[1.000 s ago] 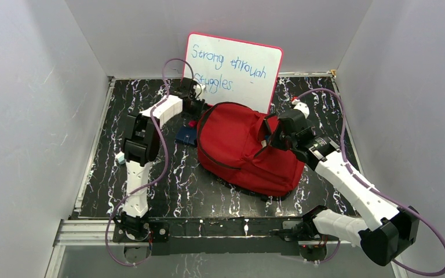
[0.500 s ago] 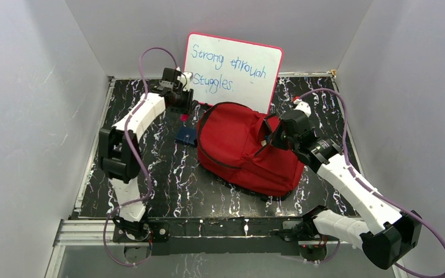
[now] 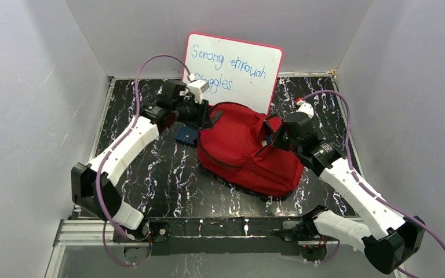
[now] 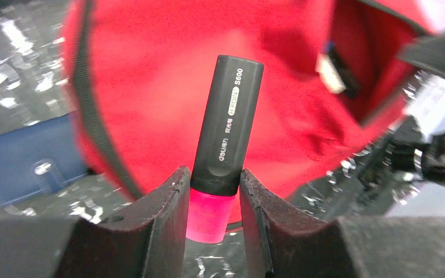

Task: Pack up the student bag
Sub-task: Place the stationery in the student bag.

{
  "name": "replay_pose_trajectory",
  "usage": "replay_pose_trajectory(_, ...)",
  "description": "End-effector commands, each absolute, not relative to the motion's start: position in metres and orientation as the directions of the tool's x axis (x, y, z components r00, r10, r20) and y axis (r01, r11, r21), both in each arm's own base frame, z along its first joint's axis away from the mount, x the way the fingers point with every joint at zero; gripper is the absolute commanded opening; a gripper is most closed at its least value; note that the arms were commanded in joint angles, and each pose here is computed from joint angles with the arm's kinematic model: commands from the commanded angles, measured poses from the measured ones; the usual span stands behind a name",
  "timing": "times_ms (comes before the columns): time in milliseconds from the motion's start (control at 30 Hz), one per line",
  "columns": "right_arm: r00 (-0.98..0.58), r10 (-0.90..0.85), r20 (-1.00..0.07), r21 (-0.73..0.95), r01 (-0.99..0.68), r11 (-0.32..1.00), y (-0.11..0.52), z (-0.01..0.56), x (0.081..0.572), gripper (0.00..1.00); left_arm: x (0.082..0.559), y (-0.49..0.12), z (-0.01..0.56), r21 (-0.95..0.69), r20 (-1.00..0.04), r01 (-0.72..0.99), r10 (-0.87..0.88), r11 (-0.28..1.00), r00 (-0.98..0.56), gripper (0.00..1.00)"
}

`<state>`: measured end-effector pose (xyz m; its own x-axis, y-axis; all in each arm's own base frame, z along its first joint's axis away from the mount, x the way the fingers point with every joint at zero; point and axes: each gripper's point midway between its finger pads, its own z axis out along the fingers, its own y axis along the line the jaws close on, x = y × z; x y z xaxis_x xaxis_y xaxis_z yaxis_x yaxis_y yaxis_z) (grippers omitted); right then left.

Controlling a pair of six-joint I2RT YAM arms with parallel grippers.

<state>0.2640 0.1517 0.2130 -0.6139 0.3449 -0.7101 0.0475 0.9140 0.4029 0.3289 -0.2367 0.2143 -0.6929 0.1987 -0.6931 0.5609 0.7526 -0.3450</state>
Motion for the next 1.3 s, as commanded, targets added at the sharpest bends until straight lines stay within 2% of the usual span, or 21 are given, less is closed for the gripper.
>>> replay_pose_trajectory(0, -0.533, 0.393, -0.749, 0.441, 0.042, 0.897, 0.148, 0.236, 0.273, 0.00, 0.289, -0.287, 0.255, -0.448, -0.752, 0.674, 0.161, 0.587, -0.640, 0.20)
replay_pose_trajectory(133, -0.529, 0.401, -0.749, 0.446, 0.045, 0.894, 0.147, 0.237, 0.272, 0.00, 0.277, -0.314, 0.250, -0.500, -0.730, 0.690, 0.174, 0.522, -0.661, 0.19)
replay_pose_trajectory(800, -0.521, 0.422, -0.742, 0.473, 0.039, 0.880, 0.147, 0.237, 0.266, 0.00, 0.273, -0.398, 0.201, -0.588, -0.611, 0.694, 0.334, 0.414, -0.717, 0.16)
replay_pose_trajectory(1267, -0.520, 0.429, -0.738, 0.481, 0.040, 0.876, 0.146, 0.235, 0.265, 0.00, 0.280, -0.429, 0.186, -0.627, -0.520, 0.632, 0.360, 0.456, -0.775, 0.12)
